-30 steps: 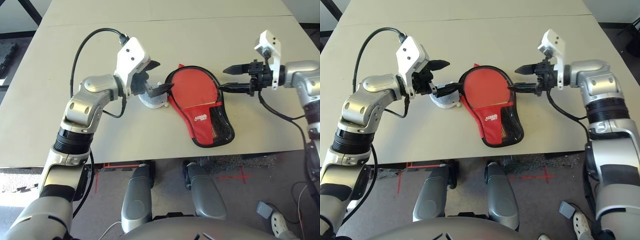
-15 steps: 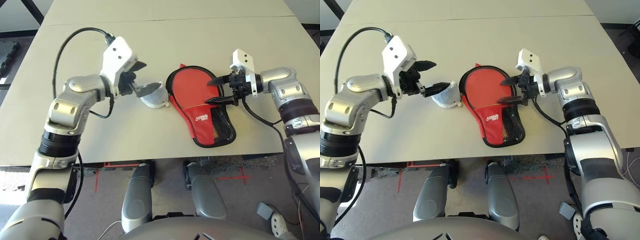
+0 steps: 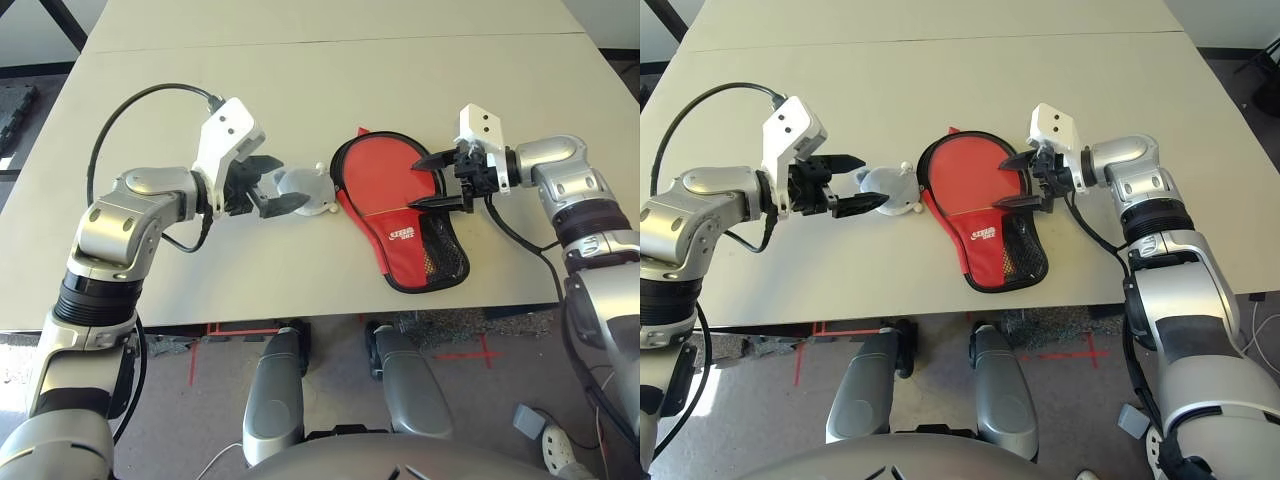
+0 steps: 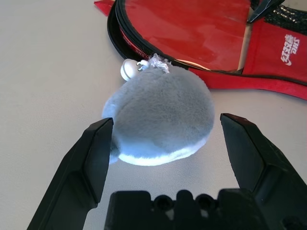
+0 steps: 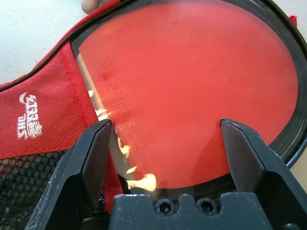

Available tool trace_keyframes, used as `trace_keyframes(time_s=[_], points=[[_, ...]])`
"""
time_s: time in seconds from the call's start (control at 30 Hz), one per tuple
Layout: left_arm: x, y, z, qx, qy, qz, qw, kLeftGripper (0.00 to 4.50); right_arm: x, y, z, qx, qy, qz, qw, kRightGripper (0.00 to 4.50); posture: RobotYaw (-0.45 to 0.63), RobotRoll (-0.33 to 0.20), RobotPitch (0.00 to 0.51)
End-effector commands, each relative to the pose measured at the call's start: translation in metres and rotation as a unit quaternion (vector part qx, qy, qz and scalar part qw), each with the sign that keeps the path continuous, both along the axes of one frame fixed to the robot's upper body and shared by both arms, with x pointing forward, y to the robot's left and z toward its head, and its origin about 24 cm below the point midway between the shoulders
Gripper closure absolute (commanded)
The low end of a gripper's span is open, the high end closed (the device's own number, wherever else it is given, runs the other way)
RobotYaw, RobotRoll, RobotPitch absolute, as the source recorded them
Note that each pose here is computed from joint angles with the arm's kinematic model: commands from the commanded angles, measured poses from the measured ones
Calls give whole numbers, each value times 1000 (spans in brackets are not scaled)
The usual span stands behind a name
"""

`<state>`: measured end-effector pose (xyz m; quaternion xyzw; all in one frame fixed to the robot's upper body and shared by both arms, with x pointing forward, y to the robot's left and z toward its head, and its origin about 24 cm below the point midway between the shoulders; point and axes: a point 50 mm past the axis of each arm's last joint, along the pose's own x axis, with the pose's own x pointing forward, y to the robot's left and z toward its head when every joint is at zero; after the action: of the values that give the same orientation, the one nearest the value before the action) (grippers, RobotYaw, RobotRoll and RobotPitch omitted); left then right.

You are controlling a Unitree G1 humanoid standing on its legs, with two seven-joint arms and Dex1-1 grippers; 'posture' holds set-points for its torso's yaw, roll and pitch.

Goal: Store the ping-pong paddle in its case and zip it.

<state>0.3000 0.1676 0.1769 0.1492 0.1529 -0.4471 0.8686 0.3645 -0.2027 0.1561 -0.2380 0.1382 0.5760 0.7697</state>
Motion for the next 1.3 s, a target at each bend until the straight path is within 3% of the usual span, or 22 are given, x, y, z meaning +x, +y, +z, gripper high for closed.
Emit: trace_keyframes(time_s=[0.03, 0.43, 0.53, 0.77, 0.9, 1.17, 1.3], points=[[3, -3, -11, 12, 7, 6, 1000, 0, -4, -3, -21, -21, 38, -13, 999, 35, 116, 0, 273], [13, -5, -18, 30, -1, 34, 999, 0, -4, -2, -22, -17, 33, -19, 999, 35, 104, 0, 269], [16, -4, -14, 28, -5, 45, 999, 604, -4, -2, -23, -14, 31, -22, 999, 0, 99, 0, 266], [20, -3, -6, 36, -10, 37, 999, 3197, -6, -2, -26, -14, 29, -25, 999, 0, 89, 0, 268], [23, -4, -1, 38, -14, 33, 999, 4305, -7, -3, -27, -16, 29, -28, 999, 0, 81, 0, 272], [43, -2, 10, 47, -39, 70, 996, 4390, -9, -3, -31, -22, 31, -29, 999, 0, 75, 0, 275], [65, 2, 19, 42, -68, 104, 991, 4391, -11, -2, -35, -23, 33, -27, 999, 0, 70, 0, 277]])
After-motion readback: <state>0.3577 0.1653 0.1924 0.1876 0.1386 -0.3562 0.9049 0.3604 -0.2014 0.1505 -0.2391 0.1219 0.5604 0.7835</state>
